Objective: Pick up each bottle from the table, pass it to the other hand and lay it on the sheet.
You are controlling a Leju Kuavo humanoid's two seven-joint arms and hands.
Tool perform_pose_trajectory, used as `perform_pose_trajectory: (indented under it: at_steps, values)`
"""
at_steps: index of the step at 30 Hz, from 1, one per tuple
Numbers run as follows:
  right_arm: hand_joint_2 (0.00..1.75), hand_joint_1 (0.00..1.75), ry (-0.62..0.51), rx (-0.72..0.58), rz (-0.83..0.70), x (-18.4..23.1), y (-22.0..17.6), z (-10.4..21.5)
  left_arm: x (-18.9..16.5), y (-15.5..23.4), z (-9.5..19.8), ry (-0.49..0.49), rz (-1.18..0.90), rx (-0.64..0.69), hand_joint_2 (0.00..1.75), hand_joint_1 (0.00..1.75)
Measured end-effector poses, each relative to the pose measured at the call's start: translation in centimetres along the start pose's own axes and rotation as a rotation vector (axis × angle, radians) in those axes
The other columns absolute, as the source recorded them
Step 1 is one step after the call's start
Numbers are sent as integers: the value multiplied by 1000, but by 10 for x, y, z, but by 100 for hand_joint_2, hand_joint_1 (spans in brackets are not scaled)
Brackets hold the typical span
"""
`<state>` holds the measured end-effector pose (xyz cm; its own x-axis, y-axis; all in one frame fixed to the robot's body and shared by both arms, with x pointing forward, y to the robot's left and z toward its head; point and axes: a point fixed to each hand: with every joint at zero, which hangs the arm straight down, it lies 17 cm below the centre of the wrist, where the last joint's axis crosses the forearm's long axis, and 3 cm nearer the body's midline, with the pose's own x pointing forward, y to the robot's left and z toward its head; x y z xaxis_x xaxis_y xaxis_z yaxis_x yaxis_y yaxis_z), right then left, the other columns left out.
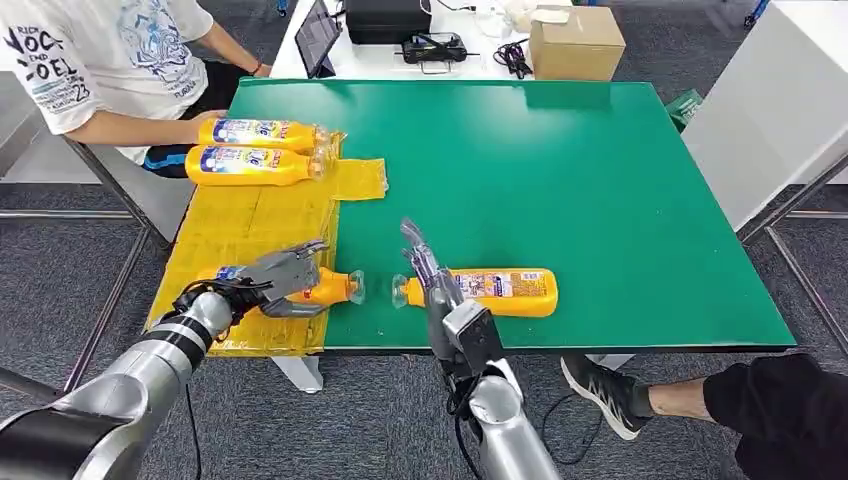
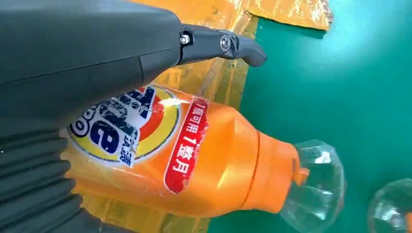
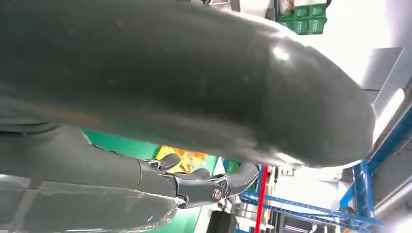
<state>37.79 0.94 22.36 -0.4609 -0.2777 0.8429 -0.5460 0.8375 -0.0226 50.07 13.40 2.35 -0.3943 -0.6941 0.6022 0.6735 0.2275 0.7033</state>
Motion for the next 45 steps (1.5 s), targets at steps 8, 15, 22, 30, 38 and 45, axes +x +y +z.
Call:
perform_pose_trajectory:
  at_steps: [8,15,22,30,38,45]
  values:
    - [0,0,28,3,2,-10,3,1,27,10,-5,-117,180,106,0,0]
    - [0,0,71,-14,18,-19,4,6,63,88,-11,-100,16,608,0,0]
    - [0,0,76,-18,19,-19,7,7,105,158,42,-127,-173,1042,0,0]
    - [175,0,104,-82,267,-23,-15,13,109,212,146,-275,182,1513,175,0]
    - [175,0,353,-51,720,-70,-106,48,81,137,153,-266,492,1470,175,0]
    - [175,0,560,31,881,-97,-188,72,74,87,150,-207,525,1385,175,0]
